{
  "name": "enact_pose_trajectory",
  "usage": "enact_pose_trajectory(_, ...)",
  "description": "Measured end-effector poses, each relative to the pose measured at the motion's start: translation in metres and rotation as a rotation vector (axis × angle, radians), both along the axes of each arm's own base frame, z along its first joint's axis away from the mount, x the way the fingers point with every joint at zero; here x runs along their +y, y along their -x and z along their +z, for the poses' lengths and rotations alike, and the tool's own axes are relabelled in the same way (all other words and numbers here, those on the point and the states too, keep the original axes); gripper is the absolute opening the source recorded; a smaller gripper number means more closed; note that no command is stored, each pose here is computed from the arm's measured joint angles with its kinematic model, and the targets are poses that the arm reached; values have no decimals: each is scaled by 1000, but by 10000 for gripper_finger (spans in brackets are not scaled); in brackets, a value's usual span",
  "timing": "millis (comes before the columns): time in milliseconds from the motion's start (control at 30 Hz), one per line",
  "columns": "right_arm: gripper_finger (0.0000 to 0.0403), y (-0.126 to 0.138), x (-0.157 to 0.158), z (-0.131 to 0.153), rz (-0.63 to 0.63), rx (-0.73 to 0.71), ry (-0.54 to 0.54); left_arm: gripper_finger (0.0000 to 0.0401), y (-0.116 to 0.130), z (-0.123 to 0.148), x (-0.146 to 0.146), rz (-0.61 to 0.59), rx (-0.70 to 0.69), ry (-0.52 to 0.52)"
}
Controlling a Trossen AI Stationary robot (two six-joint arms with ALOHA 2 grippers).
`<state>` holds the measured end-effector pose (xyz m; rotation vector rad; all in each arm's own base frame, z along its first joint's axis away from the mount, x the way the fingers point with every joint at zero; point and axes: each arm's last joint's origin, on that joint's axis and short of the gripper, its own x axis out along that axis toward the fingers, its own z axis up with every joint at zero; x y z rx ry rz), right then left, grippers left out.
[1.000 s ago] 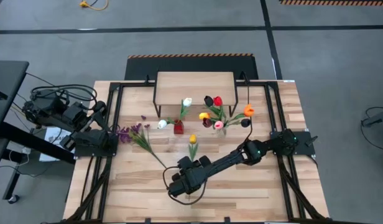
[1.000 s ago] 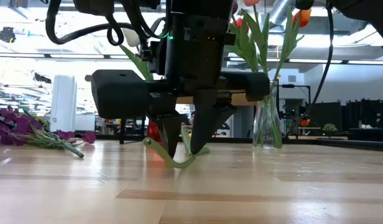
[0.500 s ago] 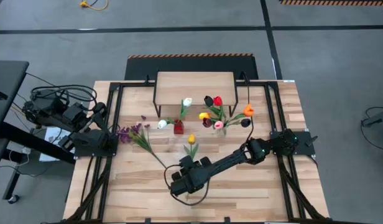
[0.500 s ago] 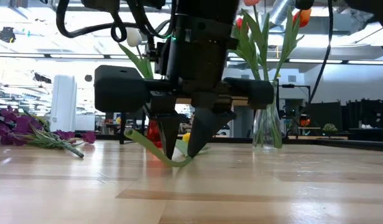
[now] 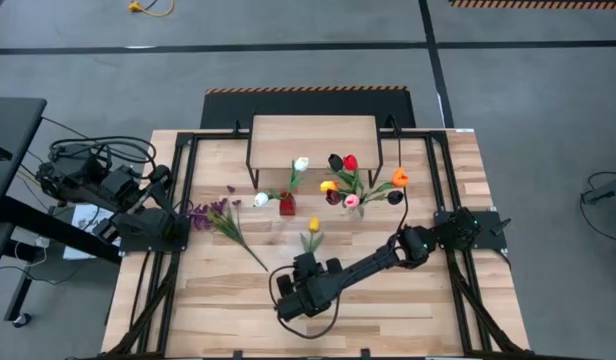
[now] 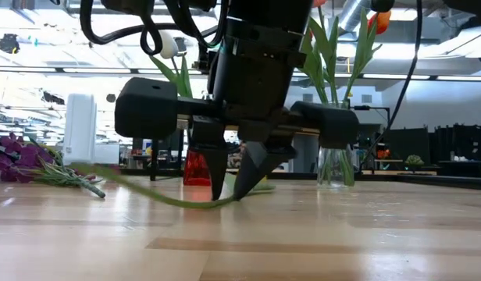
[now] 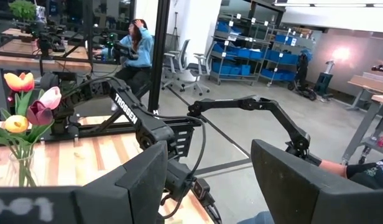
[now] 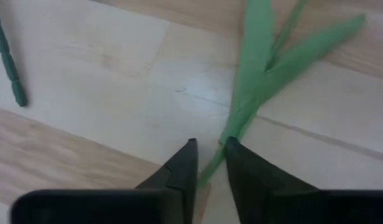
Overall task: Pick and place flowers into a vace then onto a shelf
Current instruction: Put the yellow flower into the red vase
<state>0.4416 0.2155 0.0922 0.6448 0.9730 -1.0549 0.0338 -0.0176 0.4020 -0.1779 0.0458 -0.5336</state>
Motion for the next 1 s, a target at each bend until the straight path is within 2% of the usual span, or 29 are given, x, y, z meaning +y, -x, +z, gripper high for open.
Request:
enact_pose_trajectory(133,21,0,3,0,-16,-18,-8,222,0,0,0,0,1,2)
enact_pose_trajectory(200,7,1,4,0,-16,-27,-4,222,0,0,0,-2,2,3)
enact_pose_trajectory(333,4,2,9,-2,-1,-51,28,222,0,0,0,-2,3,5)
enact_pose_trajectory(533,1,-1,25,11,47,-136,82,222,0,0,0,-3,3,6)
enact_pose_trajectory(767,0,-3,47,33,144,-199,56,222,0,0,0,-3,3,5)
enact_pose_trajectory(1000,0,-5,42,34,154,-196,97,222,0,0,0,-2,-23,-38)
